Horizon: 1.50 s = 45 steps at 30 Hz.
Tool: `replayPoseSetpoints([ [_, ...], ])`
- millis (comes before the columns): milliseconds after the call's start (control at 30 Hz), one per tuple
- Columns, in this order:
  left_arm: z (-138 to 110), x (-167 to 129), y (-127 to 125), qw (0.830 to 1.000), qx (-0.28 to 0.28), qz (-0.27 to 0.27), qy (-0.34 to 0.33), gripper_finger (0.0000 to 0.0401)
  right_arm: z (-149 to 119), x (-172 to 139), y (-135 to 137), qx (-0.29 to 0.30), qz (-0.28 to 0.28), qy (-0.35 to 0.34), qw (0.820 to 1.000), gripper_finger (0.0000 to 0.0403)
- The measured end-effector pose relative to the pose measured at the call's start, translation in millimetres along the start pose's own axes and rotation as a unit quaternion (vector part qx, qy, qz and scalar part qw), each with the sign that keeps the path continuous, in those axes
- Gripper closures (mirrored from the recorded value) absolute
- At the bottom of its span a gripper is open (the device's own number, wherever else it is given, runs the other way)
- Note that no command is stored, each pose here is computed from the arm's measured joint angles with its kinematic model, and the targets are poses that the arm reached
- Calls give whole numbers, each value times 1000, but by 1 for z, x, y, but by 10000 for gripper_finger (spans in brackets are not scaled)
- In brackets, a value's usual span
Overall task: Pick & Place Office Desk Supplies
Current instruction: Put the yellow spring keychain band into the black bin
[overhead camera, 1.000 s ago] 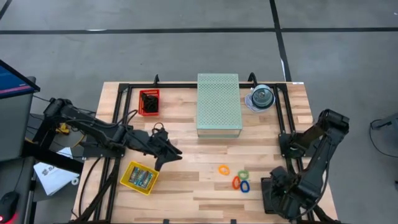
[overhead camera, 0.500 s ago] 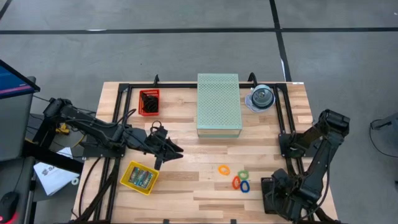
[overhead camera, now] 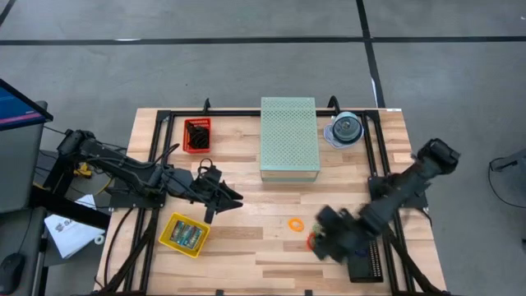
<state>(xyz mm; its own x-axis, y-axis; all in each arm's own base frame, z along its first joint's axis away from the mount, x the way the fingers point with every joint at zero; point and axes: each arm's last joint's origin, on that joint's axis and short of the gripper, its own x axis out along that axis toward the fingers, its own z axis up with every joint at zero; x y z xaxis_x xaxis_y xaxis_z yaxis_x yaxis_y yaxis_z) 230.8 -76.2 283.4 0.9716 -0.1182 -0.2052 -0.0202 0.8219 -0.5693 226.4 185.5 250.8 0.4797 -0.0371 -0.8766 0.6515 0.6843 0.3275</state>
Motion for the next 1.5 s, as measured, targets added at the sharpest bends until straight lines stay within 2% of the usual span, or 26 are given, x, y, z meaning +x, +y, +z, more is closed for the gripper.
replayPoseSetpoints([
  [67,0,0,0,1000,0,2,-2,265,19,17,-4,-2,-13,21,1000,208],
  [200,1,0,0,1000,-1,7,-9,265,52,46,-20,44,-85,56,994,223],
  [367,2,0,0,1000,0,7,-15,265,74,86,-21,72,-94,78,990,218],
  [633,2,0,-1,1000,-1,4,-17,265,65,130,-11,40,-137,108,984,184],
  [867,2,0,-1,1000,-3,0,-15,265,51,151,-9,33,-157,111,981,194],
  [1067,2,0,-1,1000,-4,-1,-15,265,52,150,-11,50,-172,85,980,246],
  [1300,2,0,-2,1000,-5,-3,-15,265,55,151,-13,51,-179,77,979,378],
  [1433,2,0,-2,1000,-5,-5,-14,265,53,143,-13,56,-193,77,977,384],
  [1500,2,0,-2,1000,-4,-7,-12,265,53,125,-3,53,-191,66,978,390],
])
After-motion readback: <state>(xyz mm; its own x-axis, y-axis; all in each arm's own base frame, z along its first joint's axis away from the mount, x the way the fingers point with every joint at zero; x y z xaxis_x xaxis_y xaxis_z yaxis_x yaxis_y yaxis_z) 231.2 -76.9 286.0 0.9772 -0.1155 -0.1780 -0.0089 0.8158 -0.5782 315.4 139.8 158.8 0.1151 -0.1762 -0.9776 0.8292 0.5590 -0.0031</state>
